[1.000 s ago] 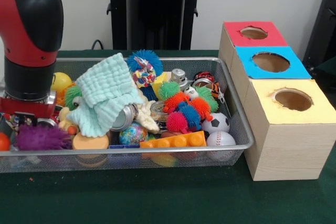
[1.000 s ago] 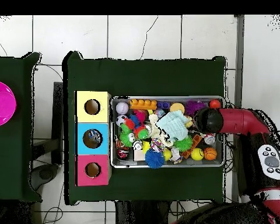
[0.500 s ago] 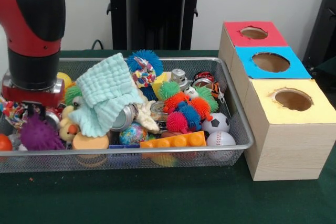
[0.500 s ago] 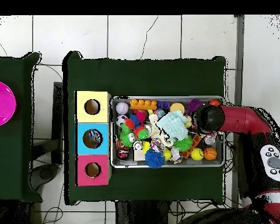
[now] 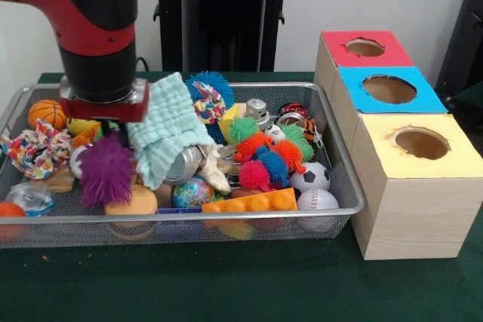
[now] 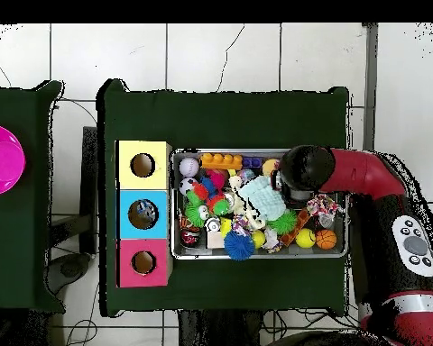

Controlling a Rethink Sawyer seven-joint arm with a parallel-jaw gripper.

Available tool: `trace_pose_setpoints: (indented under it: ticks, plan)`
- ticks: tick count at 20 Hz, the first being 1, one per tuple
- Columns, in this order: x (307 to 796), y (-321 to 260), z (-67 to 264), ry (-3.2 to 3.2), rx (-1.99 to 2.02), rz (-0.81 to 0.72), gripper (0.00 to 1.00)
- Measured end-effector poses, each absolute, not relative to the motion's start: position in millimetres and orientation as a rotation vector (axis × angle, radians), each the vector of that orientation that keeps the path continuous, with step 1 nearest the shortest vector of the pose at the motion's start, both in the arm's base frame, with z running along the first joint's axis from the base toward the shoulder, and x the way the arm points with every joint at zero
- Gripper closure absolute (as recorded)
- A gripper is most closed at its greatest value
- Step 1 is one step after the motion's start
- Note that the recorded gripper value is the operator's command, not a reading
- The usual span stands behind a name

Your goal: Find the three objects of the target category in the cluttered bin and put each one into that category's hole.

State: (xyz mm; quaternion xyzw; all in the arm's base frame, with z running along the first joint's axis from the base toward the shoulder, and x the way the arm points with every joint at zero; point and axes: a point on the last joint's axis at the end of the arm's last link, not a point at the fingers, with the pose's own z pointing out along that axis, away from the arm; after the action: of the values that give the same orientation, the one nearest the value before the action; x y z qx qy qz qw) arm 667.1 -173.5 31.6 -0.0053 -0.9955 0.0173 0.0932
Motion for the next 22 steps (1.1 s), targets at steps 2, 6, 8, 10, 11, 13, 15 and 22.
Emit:
trace_pose_setpoints:
  ticks: [2,6,8,10,11,13,15,22]
  plan:
    - [670.5,-158.8,35.9,-2.954,-0.015,0.019,1.00]
    - [675.6,-131.2,43.0,-2.951,-0.015,-0.043,1.00]
    - [677.2,-116.4,45.2,-2.947,-0.012,-0.072,1.00]
    - [678.3,-95.8,47.0,-2.938,-0.008,-0.114,0.00]
    - [678.1,-94.3,47.1,-2.936,-0.007,-0.118,0.00]
    - [677.7,-91.4,47.3,-2.934,-0.007,-0.124,0.00]
    - [674.5,-83.6,46.9,-2.924,0.001,-0.136,0.00]
    - [663.6,-96.8,40.7,-2.912,0.026,-0.074,0.00]
